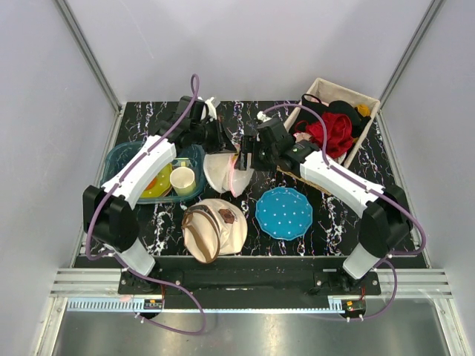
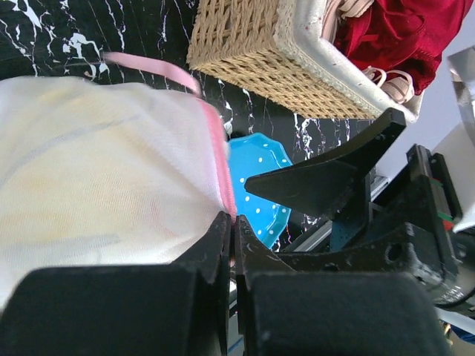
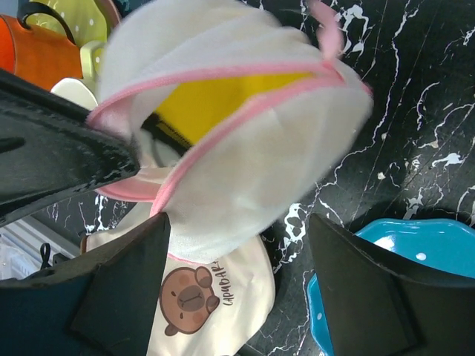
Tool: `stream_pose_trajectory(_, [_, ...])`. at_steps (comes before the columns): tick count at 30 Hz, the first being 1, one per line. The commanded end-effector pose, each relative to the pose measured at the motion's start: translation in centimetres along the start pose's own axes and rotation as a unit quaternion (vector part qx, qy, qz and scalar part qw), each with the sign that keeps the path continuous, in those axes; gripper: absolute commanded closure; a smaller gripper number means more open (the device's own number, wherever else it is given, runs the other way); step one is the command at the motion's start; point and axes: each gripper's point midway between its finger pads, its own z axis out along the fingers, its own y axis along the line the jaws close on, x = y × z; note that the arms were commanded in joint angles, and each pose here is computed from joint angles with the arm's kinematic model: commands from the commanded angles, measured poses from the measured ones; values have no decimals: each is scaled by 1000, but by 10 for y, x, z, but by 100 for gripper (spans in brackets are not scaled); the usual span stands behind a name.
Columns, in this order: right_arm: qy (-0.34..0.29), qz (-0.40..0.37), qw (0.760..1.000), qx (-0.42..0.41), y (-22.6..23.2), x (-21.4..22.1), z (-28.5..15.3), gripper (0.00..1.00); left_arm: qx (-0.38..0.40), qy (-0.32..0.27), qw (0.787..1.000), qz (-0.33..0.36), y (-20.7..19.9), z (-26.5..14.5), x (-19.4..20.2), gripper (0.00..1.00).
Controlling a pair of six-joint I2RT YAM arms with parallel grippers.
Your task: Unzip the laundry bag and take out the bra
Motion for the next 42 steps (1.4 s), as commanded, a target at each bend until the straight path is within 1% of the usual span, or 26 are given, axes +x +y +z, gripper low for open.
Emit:
stream_pose_trajectory(1, [-45,4,999,-22,20,-20,-16,18,16,-7,1000,8,-7,0,-4,100])
stream_pose_trajectory(6, [-66,2,997,-27,25,-26,-28,18,11,-1,1000,4,-4,4,-2,100])
stream_pose_trajectory(10, [-46,7,998,-31,28,-16,-19,15,13,-3,1000,5,-5,4,-4,100])
stream_pose_trajectory(12, [-45,0,999,-30,34,-13,-19,5,14,-3,1000,5,-7,4,-4,100])
stream_pose_trajectory(13, [-51,-4,999,-10,29,-13,-15,2,15,-3,1000,5,-7,3,-4,100])
stream_pose_trajectory(14, [-43,-9,999,7,24,-8,-12,1,14,-3,1000,4,-7,3,-4,100])
stream_pose_trajectory(15, [-48,-16,998,26,20,-12,-11,0,15,-4,1000,6,-7,3,-5,100])
stream_pose_trajectory(16, [-53,-21,996,73,5,-12,-3,0,14,-5,1000,7,-7,3,-5,100])
stream_pose_trajectory(17, [-43,-25,993,105,-7,-6,-2,0,12,-5,1000,9,-6,4,-5,100])
stream_pose_trajectory(19, [-52,-38,987,144,-23,-10,-2,0,11,-5,1000,10,-5,4,-5,100])
stream_pose_trajectory(21, [-57,-40,984,163,-33,-8,-5,0,10,-4,1000,13,-4,4,-5,100])
stream_pose_trajectory(23, [-81,-35,979,185,-44,-16,-16,0,11,-3,1000,15,-4,4,-4,100])
stream_pose_trajectory(24, [-78,-35,977,197,-55,-11,-18,0,11,-1,1000,19,-4,4,-4,100])
stream_pose_trajectory(25, [-83,-28,976,198,-61,-15,-23,0,12,1,1000,20,-2,5,-3,100])
stream_pose_trajectory(26, [-80,-11,974,214,-82,-17,-26,0,14,5,1000,23,-2,5,-1,100])
stream_pose_trajectory(28, [-90,15,972,216,-100,-27,-40,0,13,15,999,31,1,8,2,100])
stream_pose_trajectory(29, [-97,35,969,224,-118,-33,-47,0,7,20,999,33,6,10,5,100])
stream_pose_trajectory(33, [-138,45,971,188,-107,-53,-72,1,-4,32,999,34,17,17,12,100])
stream_pose_trajectory(36, [-151,70,980,113,-75,-62,-80,2,-9,43,999,33,24,25,16,100])
stream_pose_trajectory(37, [-143,71,984,80,-61,-60,-79,3,-10,47,998,31,27,27,18,100])
stream_pose_trajectory(38, [-152,74,983,65,-52,-65,-80,5,-13,50,998,31,30,29,19,100])
stream_pose_trajectory(42, [-159,61,985,27,-16,-65,-74,14,-27,58,998,29,41,36,24,100])
